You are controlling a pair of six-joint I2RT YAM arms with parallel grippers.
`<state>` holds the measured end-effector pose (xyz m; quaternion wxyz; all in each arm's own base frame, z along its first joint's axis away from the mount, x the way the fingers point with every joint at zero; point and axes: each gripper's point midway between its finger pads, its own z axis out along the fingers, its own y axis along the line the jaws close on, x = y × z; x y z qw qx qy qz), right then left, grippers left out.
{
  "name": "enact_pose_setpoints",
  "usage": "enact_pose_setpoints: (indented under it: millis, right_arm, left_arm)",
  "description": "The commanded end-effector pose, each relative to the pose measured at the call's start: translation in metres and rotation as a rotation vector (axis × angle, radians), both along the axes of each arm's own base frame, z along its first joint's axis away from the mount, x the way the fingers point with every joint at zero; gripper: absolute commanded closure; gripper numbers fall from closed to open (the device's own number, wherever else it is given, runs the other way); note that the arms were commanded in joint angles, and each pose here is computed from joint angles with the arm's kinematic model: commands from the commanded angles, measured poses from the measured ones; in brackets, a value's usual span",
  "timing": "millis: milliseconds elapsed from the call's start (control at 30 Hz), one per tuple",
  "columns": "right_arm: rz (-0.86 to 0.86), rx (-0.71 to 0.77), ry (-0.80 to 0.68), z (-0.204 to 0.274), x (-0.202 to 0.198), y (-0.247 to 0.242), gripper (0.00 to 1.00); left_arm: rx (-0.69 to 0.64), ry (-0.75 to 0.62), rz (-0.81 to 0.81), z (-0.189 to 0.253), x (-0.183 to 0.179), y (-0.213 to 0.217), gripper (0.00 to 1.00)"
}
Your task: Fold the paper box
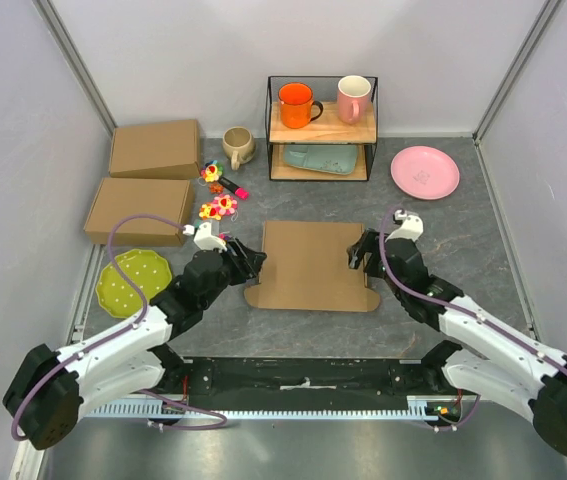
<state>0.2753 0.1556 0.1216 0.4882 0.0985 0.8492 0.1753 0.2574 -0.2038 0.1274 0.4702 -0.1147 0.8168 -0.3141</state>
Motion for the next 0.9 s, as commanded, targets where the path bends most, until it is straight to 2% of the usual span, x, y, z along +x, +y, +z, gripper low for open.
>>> enact_pose_setpoints:
  millis: [0, 33, 67, 100, 133, 167, 267, 333, 533, 867]
  right_arm:
    - [-0.093, -0.043, -0.009, 0.006, -0.007, -0.028, 0.18]
    - [-0.111, -0.045, 0.013, -0.007, -0.010, -0.035, 0.37]
    - [-0.120, -0.033, 0.024, -0.012, -0.011, -0.036, 0.51]
    - [-0.116, -0.015, 0.046, -0.019, -0.013, -0.035, 0.66]
    - [-0.124, 0.008, 0.055, -0.024, -0.013, -0.034, 0.91]
    - [-0.124, 0.005, 0.081, -0.035, -0.015, -0.034, 1.00]
    - [-0.117, 0.021, 0.098, -0.044, -0.017, -0.031, 1.00]
    - [-0.128, 0.028, 0.088, -0.045, -0.015, -0.031, 1.00]
    - [-0.106, 0.011, 0.129, -0.059, -0.014, -0.026, 1.00]
    - [-0.068, 0.092, 0.141, -0.075, -0.029, -0.019, 1.00]
  left_arm:
    - [0.084, 0.019, 0.101, -0.010, 0.005, 0.028, 0.41]
    - [0.065, 0.061, 0.124, -0.022, 0.004, 0.031, 0.45]
    - [0.038, 0.079, 0.107, -0.025, 0.004, 0.028, 0.61]
    - [0.045, 0.116, 0.123, -0.038, 0.008, 0.035, 0.69]
    - [0.031, 0.145, 0.128, -0.045, 0.007, 0.037, 0.76]
    - [0.008, 0.158, 0.114, -0.047, 0.008, 0.035, 0.87]
    - [-0.012, 0.166, 0.119, -0.054, 0.012, 0.036, 0.96]
    - [-0.009, 0.178, 0.124, -0.056, 0.016, 0.035, 0.98]
    - [-0.046, 0.188, 0.074, -0.057, 0.022, 0.019, 0.98]
    - [-0.079, 0.214, 0.019, -0.072, 0.012, 0.010, 0.98]
